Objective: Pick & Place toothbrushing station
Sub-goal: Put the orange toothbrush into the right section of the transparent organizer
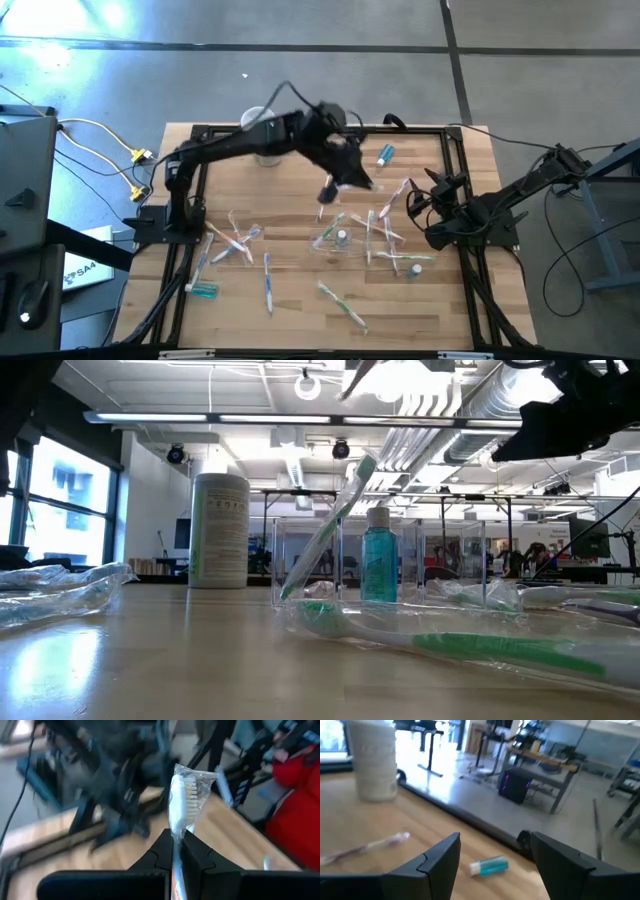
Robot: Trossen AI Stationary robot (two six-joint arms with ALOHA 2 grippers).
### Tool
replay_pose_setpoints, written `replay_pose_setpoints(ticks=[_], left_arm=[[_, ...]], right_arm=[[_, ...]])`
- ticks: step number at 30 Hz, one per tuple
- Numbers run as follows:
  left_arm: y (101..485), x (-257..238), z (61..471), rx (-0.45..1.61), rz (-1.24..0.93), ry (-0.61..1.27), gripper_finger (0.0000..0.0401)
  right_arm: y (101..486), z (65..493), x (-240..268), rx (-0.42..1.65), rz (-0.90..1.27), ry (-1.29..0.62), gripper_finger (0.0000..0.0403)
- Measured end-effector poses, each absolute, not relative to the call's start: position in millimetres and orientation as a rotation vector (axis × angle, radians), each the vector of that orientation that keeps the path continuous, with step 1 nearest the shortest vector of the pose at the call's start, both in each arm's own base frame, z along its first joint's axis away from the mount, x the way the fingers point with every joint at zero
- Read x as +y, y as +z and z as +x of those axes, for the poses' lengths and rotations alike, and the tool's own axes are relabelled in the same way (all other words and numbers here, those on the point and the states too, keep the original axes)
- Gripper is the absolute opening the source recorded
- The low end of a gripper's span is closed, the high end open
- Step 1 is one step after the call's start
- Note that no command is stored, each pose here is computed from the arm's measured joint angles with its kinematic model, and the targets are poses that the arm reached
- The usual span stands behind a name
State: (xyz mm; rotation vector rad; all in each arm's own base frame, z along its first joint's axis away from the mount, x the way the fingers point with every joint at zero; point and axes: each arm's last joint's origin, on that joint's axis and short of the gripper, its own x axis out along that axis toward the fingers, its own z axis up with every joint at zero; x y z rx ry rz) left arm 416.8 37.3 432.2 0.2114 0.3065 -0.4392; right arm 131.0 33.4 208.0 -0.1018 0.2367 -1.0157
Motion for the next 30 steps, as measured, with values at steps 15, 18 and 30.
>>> replay_pose_setpoints(ticks=[15,18,30], left_arm=[[426.3,-38.5,449.1,0.110,0.334,-0.460,0.0008],[432.2,-37.0,449.5,0.074,0.302,-0.406,0.0008],[452.4,-35.8,432.9,0.053,0.268,-0.329,0.0008]], right_arm=[[213.6,150.5,46.1,0.391,-0.039,-0.737,0.0236],[222.8,160.3,52.7,0.389,-0.107,-0.592,0.0236],[278.0,164.3,69.1,0.020,-0.116,-0.194,0.0236]])
